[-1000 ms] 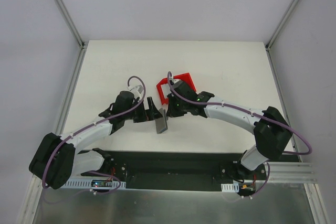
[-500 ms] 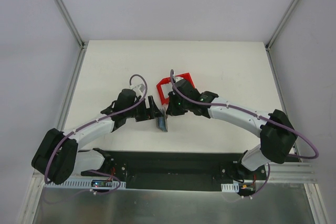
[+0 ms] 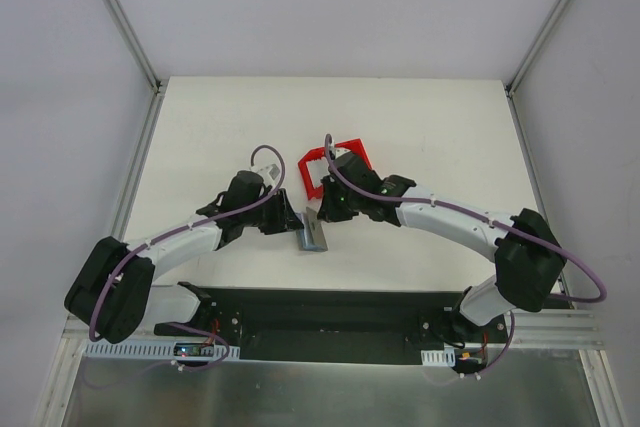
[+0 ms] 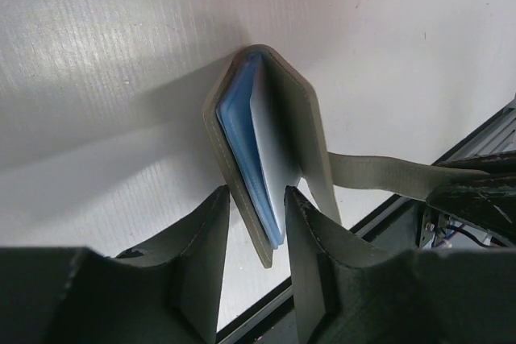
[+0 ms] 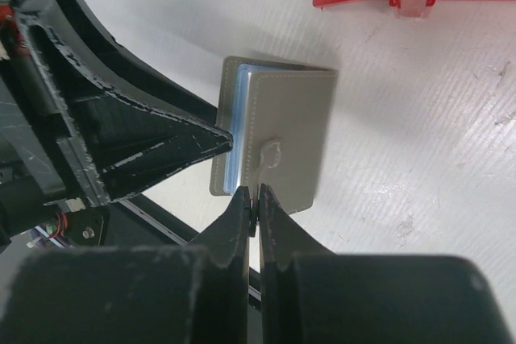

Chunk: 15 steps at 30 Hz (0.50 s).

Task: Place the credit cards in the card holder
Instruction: Turn over the card slot in the card holder.

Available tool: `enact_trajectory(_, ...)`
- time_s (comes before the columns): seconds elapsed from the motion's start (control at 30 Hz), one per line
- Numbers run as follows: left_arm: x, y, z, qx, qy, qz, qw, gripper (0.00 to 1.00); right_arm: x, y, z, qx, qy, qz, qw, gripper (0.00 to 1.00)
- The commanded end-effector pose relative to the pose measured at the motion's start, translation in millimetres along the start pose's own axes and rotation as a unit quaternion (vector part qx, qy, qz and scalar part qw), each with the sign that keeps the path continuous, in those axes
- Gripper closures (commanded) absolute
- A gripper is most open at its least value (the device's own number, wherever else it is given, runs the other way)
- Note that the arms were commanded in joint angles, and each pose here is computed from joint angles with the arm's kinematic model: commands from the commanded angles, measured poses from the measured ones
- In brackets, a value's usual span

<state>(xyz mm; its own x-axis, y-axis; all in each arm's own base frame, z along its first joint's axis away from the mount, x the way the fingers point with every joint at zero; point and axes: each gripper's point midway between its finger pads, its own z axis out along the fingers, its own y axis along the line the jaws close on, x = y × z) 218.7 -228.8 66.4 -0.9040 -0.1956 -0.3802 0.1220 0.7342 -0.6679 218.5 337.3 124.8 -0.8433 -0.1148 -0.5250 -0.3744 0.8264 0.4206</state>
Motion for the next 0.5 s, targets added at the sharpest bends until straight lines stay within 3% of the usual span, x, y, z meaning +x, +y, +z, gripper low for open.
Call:
enact_trajectory(0.0,-9.5,-16.4,-1.3,0.023,-0.007,0.023,0.999,0.69,0.1,-4.4,-3.2,0.008,-0.007,0.01,1.0,1.0)
enact_trajectory(0.23,-9.3,-17.5,1.9,0.028,-0.005,0.027,0.999,0.83,-0.5,-4.6,-3.0,0.008,-0.008,0.012,1.0,1.0)
enact_trajectory(0.47,-8.5,-22.2,7.3,0.044,0.003,0.025,0.999,0.84,0.5,-6.3,-2.0,0.01,-0.005,0.012,1.0,1.0)
